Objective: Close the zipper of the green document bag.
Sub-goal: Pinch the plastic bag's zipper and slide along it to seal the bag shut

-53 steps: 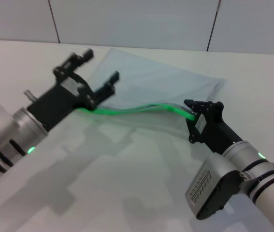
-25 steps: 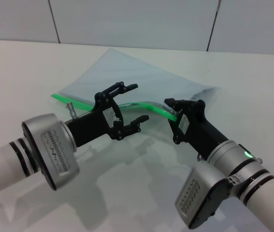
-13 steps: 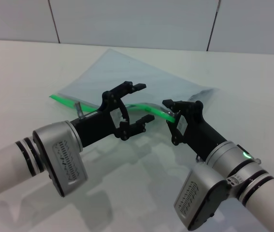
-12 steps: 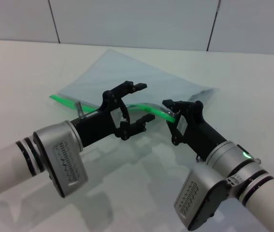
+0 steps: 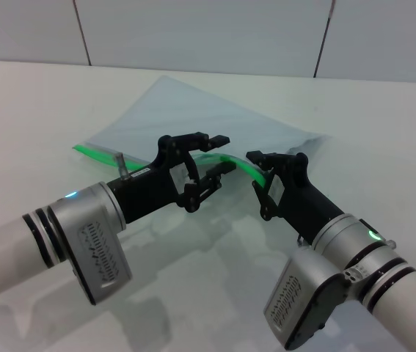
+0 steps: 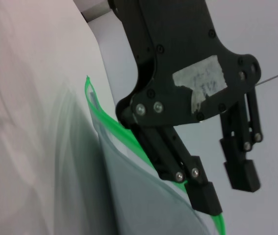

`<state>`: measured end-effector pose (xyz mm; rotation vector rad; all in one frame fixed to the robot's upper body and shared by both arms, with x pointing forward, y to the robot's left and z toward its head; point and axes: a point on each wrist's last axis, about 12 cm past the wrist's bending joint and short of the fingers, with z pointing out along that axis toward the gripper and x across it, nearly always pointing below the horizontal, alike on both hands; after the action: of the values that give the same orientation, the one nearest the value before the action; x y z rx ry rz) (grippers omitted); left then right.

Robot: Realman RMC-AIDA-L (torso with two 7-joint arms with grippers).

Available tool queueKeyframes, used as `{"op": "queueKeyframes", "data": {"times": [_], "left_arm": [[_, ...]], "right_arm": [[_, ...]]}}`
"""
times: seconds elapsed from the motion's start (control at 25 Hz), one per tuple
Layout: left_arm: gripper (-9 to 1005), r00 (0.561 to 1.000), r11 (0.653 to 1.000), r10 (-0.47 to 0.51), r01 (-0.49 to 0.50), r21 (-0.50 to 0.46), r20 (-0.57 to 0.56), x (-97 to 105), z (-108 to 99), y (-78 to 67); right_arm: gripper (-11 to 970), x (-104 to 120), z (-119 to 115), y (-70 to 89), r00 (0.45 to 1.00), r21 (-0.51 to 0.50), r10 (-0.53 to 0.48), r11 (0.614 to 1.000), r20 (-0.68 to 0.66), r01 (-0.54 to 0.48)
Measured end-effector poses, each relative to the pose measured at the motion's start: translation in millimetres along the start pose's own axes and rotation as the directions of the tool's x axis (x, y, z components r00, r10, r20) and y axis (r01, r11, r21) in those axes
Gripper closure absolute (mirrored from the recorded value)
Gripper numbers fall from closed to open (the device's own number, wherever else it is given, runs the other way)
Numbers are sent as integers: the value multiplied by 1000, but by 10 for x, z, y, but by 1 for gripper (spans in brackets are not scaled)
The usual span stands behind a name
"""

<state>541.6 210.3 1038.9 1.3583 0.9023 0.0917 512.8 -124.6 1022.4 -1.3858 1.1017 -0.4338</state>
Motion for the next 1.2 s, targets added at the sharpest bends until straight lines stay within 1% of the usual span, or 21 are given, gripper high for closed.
{"op": "queueKeyframes", "data": {"times": [0.32,0.84,1.2], "left_arm": [[658,1000,1000,2,-2,4,-6,11,-4,1],[650,1000,1000,-4,5,18,-31,47,-7,-3],[658,1000,999,3,-2,41,-20,32,-5,-31]], "right_arm": [[911,-3,3,-3,1000,1,-1,1000,2,1],[911,-52,7,-7,999,4,-26,1000,38,26],[911,-63,24,-20,999,6,-29,1000,44,29]]}}
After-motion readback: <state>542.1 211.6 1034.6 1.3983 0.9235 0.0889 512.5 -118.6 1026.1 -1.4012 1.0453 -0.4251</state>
